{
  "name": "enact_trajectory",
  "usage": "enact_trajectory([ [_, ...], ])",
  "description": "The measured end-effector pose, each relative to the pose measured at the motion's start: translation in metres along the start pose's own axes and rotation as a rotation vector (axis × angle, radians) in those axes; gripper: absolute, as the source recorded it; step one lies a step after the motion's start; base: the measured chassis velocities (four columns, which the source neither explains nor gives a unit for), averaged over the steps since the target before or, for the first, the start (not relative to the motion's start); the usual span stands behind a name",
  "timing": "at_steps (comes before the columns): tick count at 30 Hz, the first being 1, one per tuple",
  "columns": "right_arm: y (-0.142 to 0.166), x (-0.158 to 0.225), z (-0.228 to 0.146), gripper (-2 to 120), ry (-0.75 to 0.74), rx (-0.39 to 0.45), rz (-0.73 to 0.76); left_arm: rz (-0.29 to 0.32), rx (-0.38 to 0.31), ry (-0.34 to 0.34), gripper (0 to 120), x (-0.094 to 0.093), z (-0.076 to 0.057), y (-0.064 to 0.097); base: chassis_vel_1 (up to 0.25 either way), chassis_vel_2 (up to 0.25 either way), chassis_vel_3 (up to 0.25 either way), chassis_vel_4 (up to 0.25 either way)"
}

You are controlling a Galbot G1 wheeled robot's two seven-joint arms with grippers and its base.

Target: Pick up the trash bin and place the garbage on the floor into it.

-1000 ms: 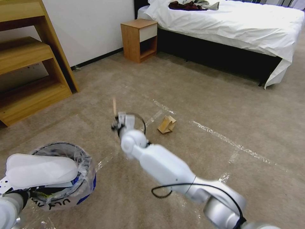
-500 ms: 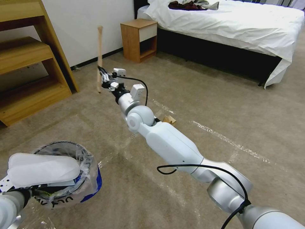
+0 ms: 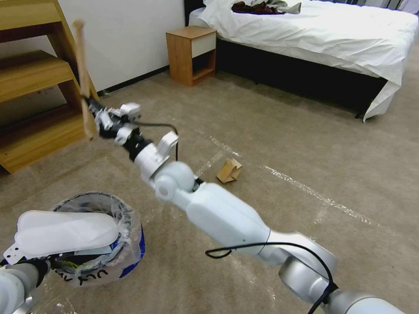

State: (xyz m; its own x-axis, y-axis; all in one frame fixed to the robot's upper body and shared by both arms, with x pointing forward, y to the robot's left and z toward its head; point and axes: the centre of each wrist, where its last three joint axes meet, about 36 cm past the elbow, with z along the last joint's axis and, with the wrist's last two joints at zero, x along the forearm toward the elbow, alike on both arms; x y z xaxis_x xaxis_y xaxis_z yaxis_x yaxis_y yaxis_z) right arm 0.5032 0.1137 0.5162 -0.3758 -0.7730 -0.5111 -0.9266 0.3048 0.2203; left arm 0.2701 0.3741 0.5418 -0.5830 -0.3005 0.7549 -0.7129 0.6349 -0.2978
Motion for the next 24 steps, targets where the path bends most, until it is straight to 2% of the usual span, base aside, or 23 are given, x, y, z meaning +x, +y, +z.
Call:
enact_trajectory([
  [12,0.012,0.02,0.046,0,0.093,0.016,-0.07,-0.007,-0.004,0.016,0,-0.004,-0.002,0.0,0.0,0.0,0.0,0.0],
  [24,-0.025,0.057,0.096,0,0.166,0.197,-0.115,-0.001,-0.015,0.012,0,0.003,0.0,-0.002,0.0,0.0,0.0,0.0],
])
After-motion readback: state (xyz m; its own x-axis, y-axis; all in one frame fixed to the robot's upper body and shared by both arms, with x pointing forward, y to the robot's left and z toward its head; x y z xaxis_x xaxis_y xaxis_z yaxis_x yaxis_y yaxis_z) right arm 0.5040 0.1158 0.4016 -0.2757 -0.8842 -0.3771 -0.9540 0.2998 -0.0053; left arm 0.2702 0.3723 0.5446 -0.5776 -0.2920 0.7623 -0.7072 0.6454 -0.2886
